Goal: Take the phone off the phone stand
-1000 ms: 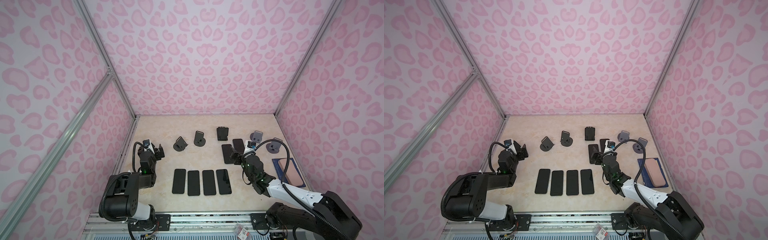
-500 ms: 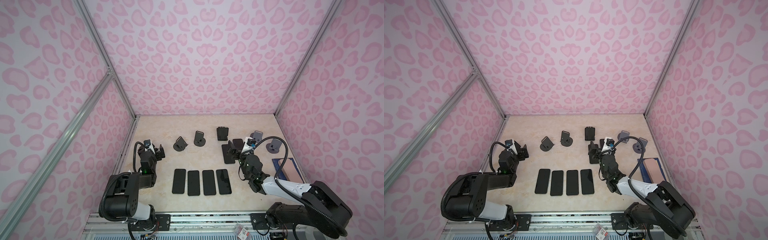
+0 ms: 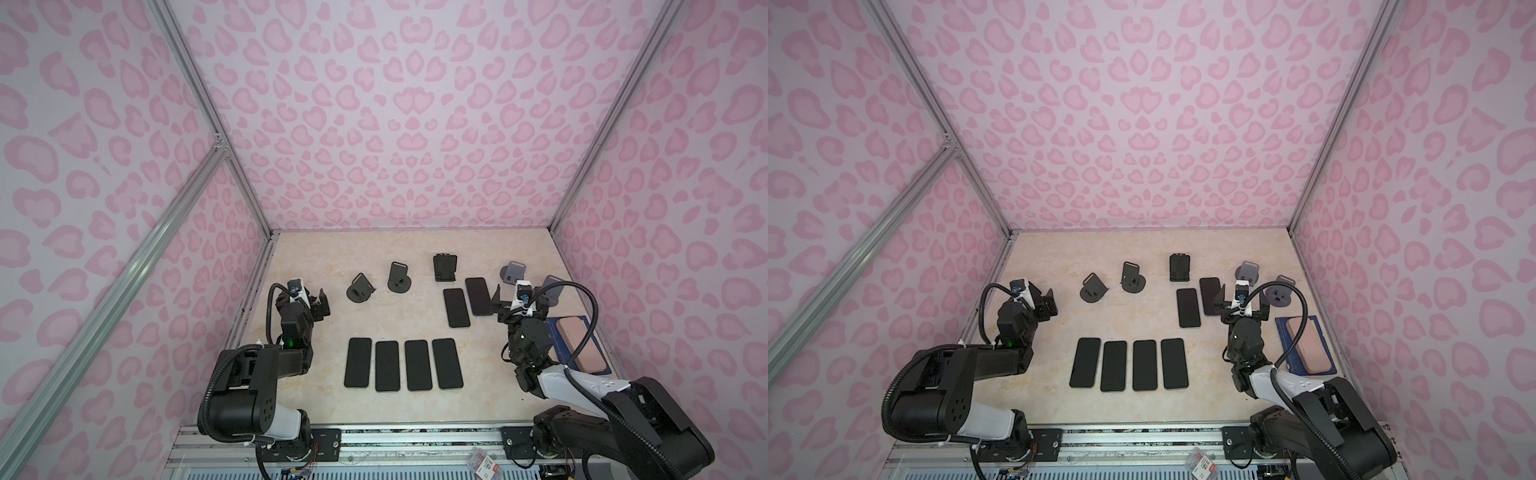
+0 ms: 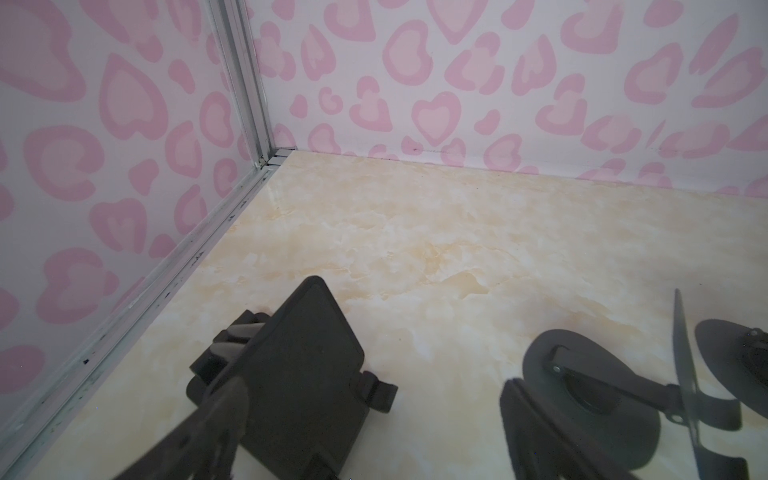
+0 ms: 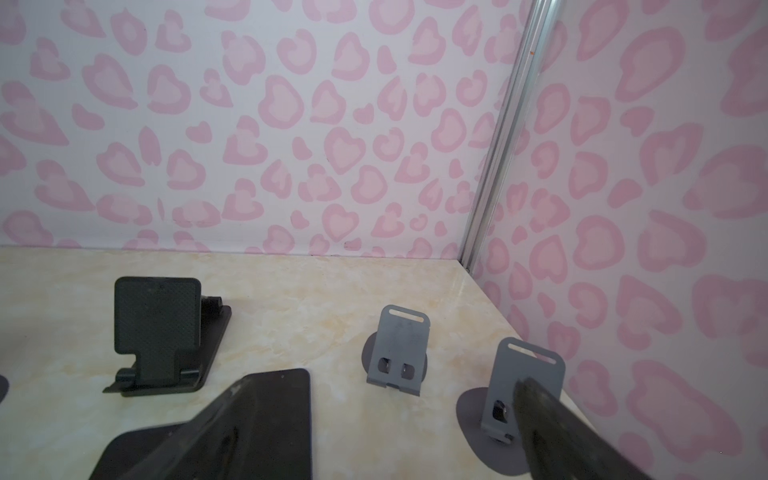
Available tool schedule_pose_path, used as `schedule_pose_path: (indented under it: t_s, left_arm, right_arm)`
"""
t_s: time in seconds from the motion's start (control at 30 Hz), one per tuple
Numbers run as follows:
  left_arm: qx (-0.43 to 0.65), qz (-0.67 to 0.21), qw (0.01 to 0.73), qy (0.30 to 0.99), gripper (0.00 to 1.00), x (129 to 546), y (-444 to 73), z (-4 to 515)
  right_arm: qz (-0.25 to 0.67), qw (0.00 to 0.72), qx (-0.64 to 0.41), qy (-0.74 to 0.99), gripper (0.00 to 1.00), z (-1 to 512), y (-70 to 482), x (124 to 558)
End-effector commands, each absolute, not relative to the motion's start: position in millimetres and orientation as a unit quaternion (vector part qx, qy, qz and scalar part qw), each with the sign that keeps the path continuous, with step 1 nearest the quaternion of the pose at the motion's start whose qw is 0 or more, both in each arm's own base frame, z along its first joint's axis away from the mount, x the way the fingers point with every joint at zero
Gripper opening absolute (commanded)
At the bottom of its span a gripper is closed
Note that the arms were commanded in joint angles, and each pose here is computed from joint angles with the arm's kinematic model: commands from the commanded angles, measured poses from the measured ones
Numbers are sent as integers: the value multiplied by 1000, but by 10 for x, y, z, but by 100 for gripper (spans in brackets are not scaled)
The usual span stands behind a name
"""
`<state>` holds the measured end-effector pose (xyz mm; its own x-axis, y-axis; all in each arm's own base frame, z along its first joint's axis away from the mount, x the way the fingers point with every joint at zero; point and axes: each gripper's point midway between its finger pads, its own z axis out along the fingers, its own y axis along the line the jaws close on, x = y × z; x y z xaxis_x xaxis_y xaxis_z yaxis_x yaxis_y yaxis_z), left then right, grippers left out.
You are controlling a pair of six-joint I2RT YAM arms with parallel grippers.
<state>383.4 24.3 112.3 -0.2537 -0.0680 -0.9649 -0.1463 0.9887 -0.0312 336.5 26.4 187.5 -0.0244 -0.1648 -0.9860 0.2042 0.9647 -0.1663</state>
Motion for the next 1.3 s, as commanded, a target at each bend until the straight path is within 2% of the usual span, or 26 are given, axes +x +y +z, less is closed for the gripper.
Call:
schedule_pose_path:
  t_s: [0.0, 0.1, 0.17, 0.33, 0.6, 0.8, 0.83, 1.27]
  left_arm:
    - [-64, 34, 614, 786, 98, 3861, 243, 1170]
    - [-65, 34, 614, 786, 98, 3863, 245, 1174]
    - [-64, 35, 614, 786, 98, 3861, 244, 1173]
    - [-64, 34, 614, 786, 98, 3864, 243, 1177]
    - [-65, 35, 614, 786, 98, 3863, 247, 1173]
    - [-65, 35, 614, 786, 98, 3860, 247, 1171]
    - [-64, 35, 614, 786, 98, 3862, 244, 1172]
    - [-65, 35, 614, 786, 98, 3862, 247, 1173]
  right_arm:
    - [-158, 663, -34, 731, 99, 1663, 238, 3333]
    - [-123, 659, -16, 742, 99, 1483, 121, 3319]
    - [-97, 686, 45, 720, 99, 1476, -49, 3233]
    - [-99, 708, 79, 695, 100, 1442, -265, 3150]
    - [-79, 677, 2, 732, 100, 1190, -6, 3506]
    - [-136, 618, 85, 770, 100, 1068, -314, 3767]
    - [-124, 612, 88, 776, 100, 1057, -345, 3815]
    - [-104, 609, 87, 781, 100, 1041, -348, 3851]
